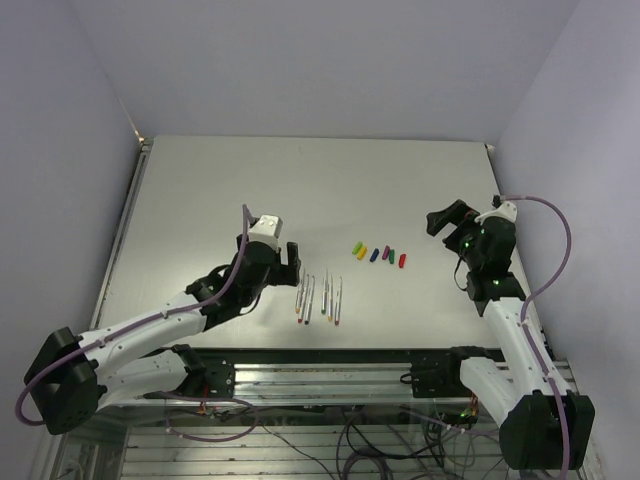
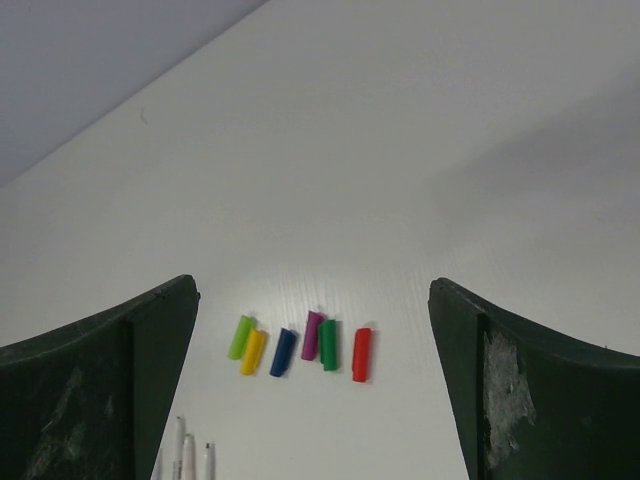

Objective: Insert the pens into the pen caps

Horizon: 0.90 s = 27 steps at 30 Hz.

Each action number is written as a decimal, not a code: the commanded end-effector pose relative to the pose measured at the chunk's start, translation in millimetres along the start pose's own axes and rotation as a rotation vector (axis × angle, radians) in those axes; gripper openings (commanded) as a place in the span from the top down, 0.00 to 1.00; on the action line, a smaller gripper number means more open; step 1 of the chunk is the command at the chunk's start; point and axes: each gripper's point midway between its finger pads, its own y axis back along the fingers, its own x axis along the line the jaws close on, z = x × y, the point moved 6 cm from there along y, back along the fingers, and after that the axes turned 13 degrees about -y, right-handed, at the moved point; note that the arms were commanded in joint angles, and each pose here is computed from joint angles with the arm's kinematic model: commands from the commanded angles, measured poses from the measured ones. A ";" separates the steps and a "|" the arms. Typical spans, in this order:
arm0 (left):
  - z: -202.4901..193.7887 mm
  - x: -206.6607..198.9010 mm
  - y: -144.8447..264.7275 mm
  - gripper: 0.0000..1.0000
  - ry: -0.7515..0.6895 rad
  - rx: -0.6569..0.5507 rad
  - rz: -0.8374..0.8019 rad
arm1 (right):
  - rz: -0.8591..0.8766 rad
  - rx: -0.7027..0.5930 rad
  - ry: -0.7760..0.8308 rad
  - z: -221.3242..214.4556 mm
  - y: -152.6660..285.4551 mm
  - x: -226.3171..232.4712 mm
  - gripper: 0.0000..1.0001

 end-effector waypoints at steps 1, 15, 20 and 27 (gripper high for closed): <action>-6.0 2.9 5.7 0.05 0.029 0.027 0.014 | 0.085 -0.002 -0.057 1.6 -2.4 13.7 0.00; -18.5 8.6 0.8 0.05 0.051 0.048 0.075 | 0.100 0.013 -0.003 4.1 4.8 17.1 0.12; -21.8 8.2 -0.6 0.05 0.038 0.046 0.067 | 0.072 0.003 0.032 6.2 6.3 13.1 0.15; -36.0 10.6 -0.9 0.03 0.008 0.100 0.074 | 0.011 0.014 0.021 6.5 2.5 7.9 0.20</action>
